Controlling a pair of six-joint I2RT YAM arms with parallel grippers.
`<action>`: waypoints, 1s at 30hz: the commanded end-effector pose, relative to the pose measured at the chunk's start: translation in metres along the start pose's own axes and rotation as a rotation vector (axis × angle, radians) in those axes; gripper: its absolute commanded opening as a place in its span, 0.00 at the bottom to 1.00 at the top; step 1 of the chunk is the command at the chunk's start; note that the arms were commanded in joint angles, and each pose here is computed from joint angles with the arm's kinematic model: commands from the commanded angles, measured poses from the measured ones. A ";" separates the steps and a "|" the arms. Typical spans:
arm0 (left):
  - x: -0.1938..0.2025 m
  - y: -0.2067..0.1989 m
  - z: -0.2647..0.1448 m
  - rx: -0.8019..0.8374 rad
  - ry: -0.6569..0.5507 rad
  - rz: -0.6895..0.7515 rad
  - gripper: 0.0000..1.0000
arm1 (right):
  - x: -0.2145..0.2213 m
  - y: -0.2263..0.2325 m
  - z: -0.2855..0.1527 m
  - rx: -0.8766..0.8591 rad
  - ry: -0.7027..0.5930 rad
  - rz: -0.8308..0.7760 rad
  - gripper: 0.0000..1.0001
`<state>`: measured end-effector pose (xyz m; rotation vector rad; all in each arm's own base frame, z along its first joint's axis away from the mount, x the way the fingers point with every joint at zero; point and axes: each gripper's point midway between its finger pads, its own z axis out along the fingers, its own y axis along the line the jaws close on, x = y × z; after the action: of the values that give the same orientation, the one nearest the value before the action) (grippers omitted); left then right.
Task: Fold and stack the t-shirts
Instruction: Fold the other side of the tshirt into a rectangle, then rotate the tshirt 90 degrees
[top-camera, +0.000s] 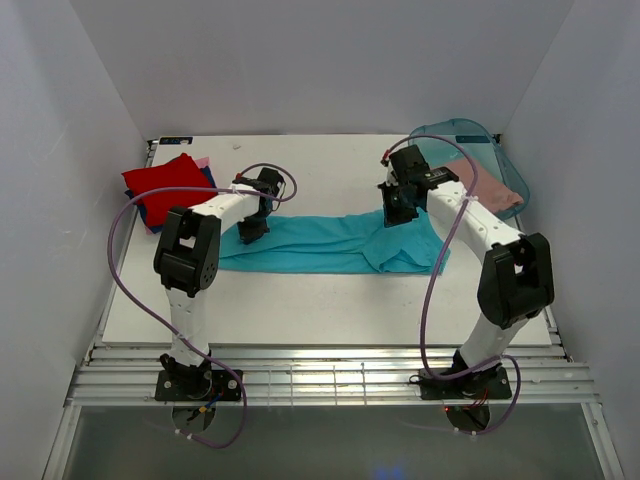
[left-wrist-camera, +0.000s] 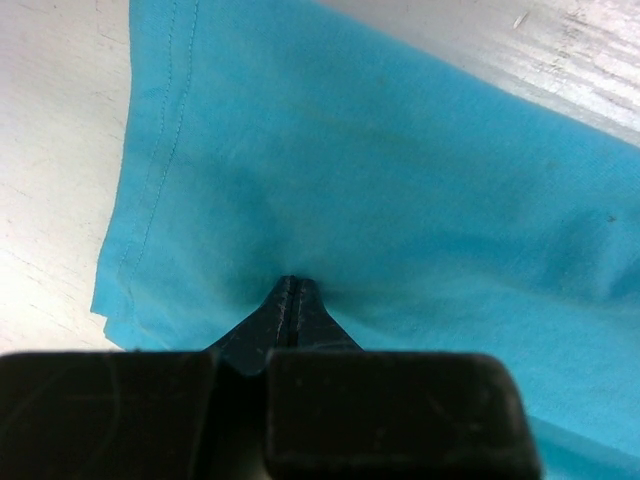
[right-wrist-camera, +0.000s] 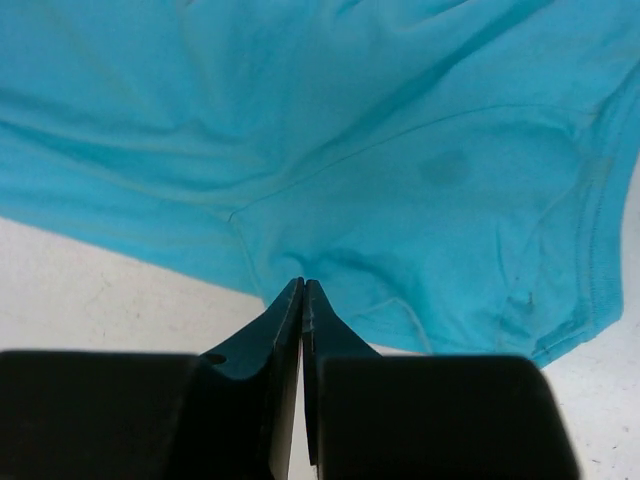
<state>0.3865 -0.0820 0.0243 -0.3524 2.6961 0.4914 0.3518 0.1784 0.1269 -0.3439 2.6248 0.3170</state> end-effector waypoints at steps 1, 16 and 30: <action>-0.021 0.006 -0.017 0.009 -0.052 -0.018 0.00 | -0.002 -0.031 0.022 0.149 0.034 0.058 0.08; 0.018 0.031 -0.020 -0.060 0.023 -0.092 0.00 | 0.046 -0.080 0.070 0.287 0.225 0.137 0.08; 0.064 0.047 -0.051 -0.051 0.079 -0.186 0.00 | 0.043 -0.095 0.091 0.289 0.299 0.181 0.08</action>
<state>0.3024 -0.0609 0.0288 -0.5752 2.7617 0.5968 0.3689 0.1028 0.0210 -0.0703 2.9406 -0.0588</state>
